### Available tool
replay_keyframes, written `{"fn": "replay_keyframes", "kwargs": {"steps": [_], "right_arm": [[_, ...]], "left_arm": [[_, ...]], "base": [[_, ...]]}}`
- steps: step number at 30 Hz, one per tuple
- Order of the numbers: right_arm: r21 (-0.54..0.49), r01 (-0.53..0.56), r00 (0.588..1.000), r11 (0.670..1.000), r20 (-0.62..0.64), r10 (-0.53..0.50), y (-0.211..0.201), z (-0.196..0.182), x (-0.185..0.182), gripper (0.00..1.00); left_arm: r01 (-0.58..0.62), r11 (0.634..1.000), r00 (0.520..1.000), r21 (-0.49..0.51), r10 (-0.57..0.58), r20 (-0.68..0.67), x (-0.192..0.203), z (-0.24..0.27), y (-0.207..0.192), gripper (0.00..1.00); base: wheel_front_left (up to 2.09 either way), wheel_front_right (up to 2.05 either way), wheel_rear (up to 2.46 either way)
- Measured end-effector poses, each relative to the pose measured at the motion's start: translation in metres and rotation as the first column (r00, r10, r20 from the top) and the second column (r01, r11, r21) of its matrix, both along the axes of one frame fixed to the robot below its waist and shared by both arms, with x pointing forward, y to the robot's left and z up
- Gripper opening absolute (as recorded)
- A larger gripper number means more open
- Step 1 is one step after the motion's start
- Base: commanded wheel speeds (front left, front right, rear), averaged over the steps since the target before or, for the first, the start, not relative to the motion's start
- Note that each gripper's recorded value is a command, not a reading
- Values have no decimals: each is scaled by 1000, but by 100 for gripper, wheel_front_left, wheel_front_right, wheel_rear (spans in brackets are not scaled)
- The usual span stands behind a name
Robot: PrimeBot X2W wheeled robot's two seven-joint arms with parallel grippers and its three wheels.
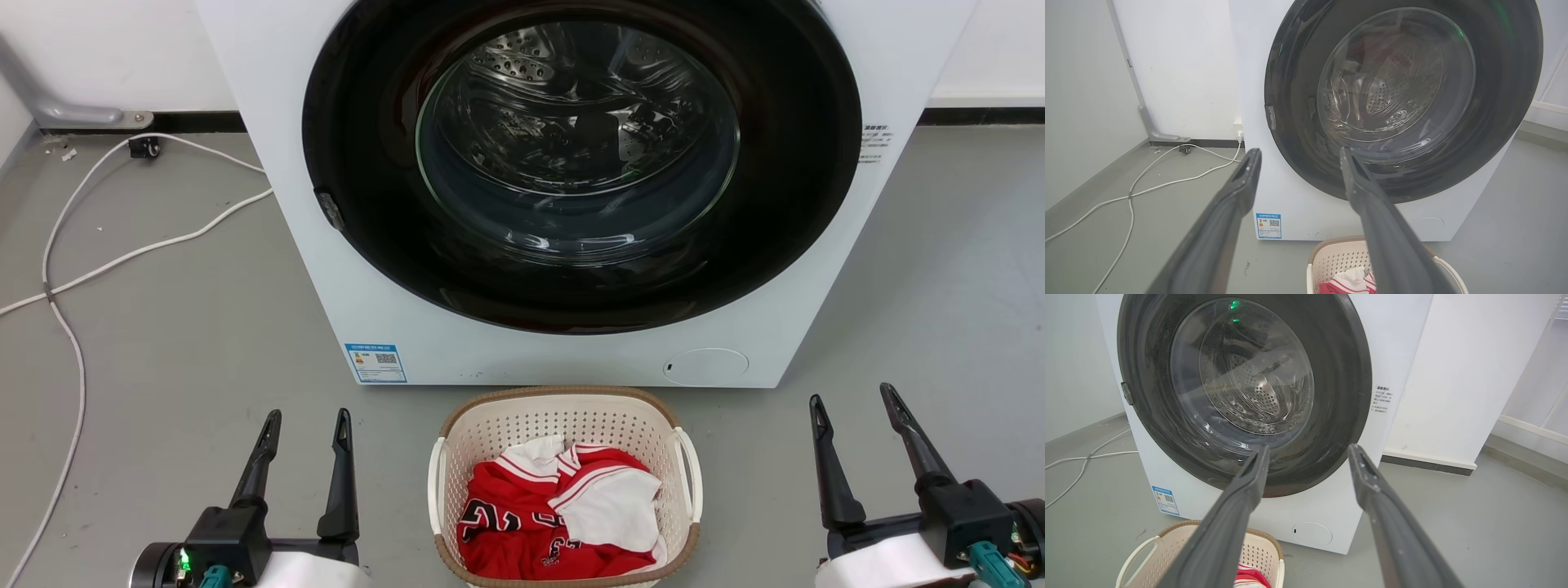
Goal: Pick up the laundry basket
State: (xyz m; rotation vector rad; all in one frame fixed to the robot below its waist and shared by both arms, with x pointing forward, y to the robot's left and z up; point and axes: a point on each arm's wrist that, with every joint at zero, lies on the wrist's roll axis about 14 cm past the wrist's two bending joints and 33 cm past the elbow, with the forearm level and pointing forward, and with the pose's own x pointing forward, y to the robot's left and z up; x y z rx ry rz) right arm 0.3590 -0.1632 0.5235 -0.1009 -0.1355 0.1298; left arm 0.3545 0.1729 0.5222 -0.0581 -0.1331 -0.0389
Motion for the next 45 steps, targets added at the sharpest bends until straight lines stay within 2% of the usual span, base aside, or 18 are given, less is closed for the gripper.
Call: {"fn": "replay_keyframes", "kwargs": {"steps": [19, 29, 36, 45], "right_arm": [[-2, -6, 1000, 1000, -12, 6, 2, -4, 3, 100], [-35, -53, 998, 998, -32, 51, 17, -14, 47, 100], [-55, -88, 992, 995, -100, 82, 28, -47, 94, 100], [-89, -119, 956, 989, -279, 90, 31, -131, 138, 100]], "left_arm": [[11, 1000, 1000, 12, -11, -19, 5, -6, -3, 100], [53, 998, 997, 19, -51, -61, 51, -23, -11, 100], [91, 996, 986, 24, -86, -143, 99, -59, -18, 100], [134, 991, 932, 20, -119, -341, 146, -150, -26, 100]], "base": [[0, 0, 0], [0, 0, 0], [0, 0, 0], [0, 0, 0]]}}
